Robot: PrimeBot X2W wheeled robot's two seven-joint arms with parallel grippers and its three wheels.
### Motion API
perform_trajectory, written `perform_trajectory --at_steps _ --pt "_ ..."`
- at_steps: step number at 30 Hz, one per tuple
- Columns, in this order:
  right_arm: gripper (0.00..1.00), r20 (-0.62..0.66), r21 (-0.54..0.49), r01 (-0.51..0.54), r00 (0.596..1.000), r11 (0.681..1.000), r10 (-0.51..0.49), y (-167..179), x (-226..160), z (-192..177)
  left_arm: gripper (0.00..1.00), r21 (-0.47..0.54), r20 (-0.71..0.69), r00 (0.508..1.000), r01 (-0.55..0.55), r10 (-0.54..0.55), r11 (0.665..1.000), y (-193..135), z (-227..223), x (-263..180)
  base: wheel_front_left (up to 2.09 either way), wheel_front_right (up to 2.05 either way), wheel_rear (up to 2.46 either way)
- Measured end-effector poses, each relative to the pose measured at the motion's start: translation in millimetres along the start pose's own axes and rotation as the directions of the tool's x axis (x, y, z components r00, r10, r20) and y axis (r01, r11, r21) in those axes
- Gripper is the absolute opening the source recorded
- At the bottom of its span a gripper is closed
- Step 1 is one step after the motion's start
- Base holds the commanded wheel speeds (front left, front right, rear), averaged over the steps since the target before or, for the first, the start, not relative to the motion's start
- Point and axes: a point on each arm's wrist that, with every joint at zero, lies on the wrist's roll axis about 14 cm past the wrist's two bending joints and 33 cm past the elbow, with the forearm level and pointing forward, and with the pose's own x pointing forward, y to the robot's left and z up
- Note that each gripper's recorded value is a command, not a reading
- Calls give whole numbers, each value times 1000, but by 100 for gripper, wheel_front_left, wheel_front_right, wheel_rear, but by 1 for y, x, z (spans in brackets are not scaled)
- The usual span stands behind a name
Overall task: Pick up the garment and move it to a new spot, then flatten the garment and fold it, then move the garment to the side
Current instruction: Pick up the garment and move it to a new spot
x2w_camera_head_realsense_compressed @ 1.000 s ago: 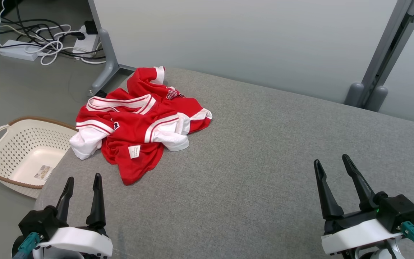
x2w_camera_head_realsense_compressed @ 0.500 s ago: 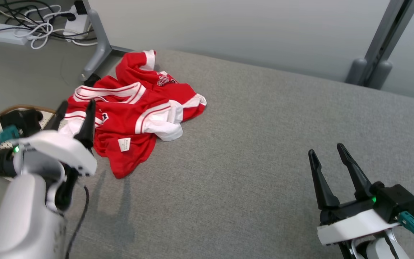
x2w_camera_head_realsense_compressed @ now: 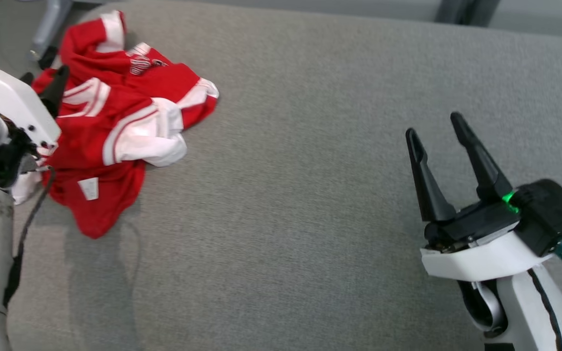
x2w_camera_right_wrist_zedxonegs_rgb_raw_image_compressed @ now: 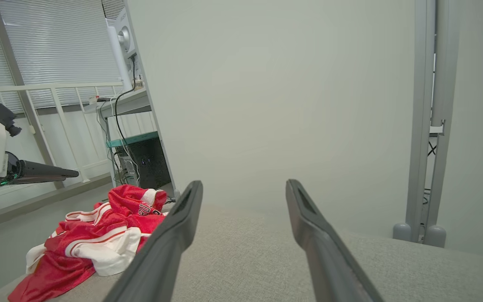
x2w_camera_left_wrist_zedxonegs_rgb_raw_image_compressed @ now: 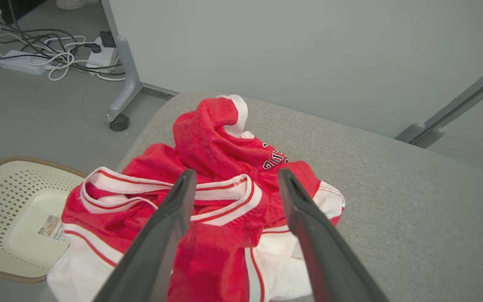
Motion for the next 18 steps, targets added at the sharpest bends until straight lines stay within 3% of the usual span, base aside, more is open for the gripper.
perform_trajectory --at_steps 7,12,16,17,18 --pt "100 49 -62 71 996 995 -68 -41 3 6 100 -21 -176 984 0 -4 1000 -9 -37 54 0 0 0" --pt "100 45 -92 127 991 988 -123 -67 -3 2 100 -45 -365 930 23 -37 999 -23 -88 73 0 0 0" --pt "100 45 -104 138 990 985 -133 -73 -4 1 100 -37 -421 906 26 -39 999 -24 -99 74 0 0 0" --pt "100 47 -104 136 990 985 -132 -72 -4 2 93 -36 -423 906 24 -37 999 -22 -99 74 0 0 0" --pt "100 49 -104 136 990 985 -132 -72 -4 3 58 -36 -424 905 22 -35 999 -21 -98 73 0 0 0"
